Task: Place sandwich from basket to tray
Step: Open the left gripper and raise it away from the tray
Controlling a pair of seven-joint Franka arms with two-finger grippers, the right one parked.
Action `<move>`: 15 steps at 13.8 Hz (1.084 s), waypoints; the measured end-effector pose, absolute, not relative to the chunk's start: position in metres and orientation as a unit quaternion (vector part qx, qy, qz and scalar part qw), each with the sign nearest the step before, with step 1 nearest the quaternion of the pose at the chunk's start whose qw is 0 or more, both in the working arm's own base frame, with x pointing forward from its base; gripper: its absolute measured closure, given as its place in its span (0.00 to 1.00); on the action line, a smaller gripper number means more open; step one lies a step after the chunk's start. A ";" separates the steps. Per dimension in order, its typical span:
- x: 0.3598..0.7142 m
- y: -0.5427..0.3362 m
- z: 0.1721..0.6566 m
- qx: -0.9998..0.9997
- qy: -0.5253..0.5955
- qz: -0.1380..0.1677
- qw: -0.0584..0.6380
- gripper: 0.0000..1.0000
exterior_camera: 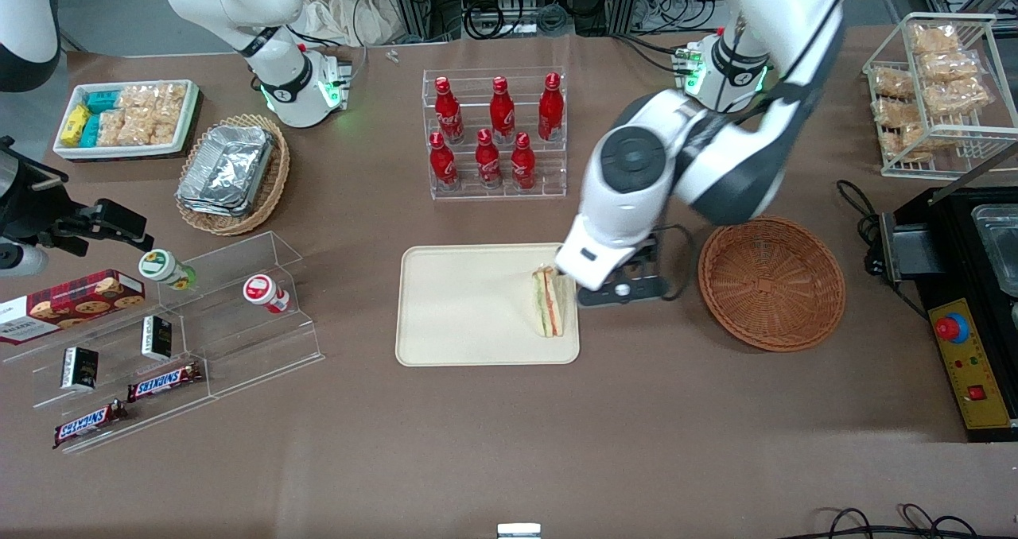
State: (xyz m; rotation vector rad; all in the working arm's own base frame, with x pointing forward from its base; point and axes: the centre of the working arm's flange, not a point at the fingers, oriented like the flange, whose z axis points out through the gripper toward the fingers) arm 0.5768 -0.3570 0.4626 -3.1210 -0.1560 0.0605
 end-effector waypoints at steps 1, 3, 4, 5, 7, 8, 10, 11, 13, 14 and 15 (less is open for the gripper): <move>0.581 -0.332 0.477 -0.999 -0.043 0.033 0.007 0.00; 0.589 -0.278 0.501 -0.998 -0.027 0.061 -0.001 0.00; 0.591 -0.248 0.514 -0.997 -0.020 0.074 -0.007 0.00; 0.591 -0.218 0.530 -0.996 -0.013 0.086 -0.009 0.00; 0.581 -0.163 0.563 -0.995 -0.021 0.102 -0.010 0.00; 0.575 -0.137 0.581 -0.994 -0.030 0.101 -0.014 0.00; 0.557 -0.089 0.612 -0.994 -0.039 0.099 -0.010 0.00; 0.546 -0.069 0.623 -0.995 -0.042 0.095 -0.008 0.00; 0.522 -0.047 0.634 -0.995 -0.047 0.087 -0.004 0.00; 0.513 -0.047 0.635 -0.995 -0.045 0.084 -0.002 0.00; 0.508 -0.052 0.633 -0.996 -0.041 0.081 0.000 0.00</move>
